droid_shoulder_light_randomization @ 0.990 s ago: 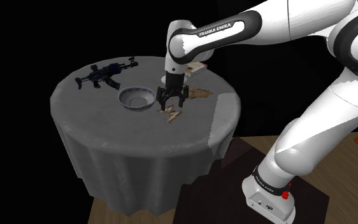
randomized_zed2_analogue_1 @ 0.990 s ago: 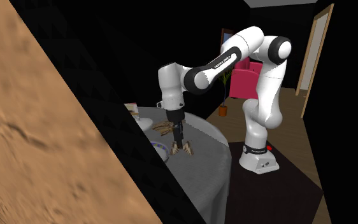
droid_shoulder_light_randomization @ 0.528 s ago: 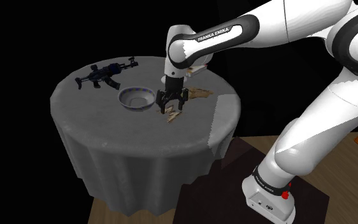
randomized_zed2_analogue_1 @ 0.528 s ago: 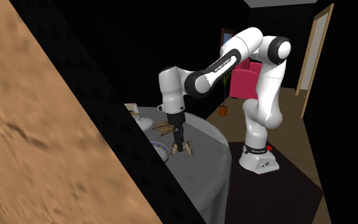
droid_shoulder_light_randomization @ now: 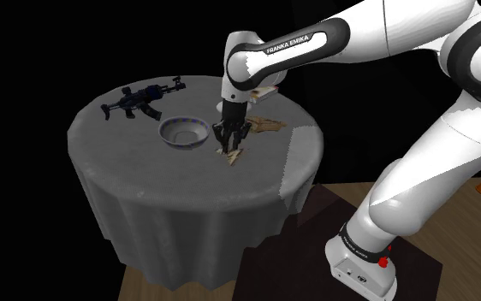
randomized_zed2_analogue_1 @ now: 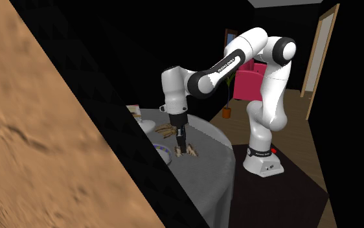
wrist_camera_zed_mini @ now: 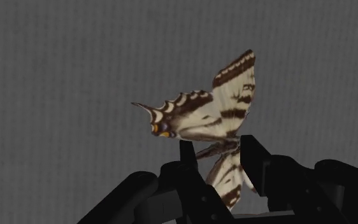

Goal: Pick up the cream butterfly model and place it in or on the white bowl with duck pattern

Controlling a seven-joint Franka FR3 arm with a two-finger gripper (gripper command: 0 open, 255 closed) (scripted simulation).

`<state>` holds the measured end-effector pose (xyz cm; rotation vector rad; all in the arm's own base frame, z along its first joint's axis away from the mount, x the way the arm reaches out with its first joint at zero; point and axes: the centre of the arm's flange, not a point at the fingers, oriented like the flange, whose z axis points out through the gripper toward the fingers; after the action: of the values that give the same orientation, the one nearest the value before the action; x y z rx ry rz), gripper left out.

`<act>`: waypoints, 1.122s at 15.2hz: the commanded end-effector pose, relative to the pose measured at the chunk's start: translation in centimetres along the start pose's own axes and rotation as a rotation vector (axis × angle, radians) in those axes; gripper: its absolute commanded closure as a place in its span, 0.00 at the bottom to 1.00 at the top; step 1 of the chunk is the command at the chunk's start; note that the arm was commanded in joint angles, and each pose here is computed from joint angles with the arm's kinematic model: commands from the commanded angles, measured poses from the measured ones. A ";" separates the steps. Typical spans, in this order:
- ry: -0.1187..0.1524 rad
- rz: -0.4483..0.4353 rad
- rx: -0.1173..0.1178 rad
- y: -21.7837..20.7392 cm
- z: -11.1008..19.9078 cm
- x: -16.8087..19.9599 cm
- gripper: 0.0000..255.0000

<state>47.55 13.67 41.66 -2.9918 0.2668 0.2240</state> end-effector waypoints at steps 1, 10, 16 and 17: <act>-0.013 -0.003 -0.005 -0.2 0.6 -0.1 1.00; -0.013 -0.003 -0.005 -0.5 -2.5 -0.6 1.00; 0.088 0.431 -0.001 -1.3 -2.7 -4.8 0.00; 0.139 0.648 0.000 -2.3 -2.3 -6.6 0.00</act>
<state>43.35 15.68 45.13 -2.9466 0.8164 0.1276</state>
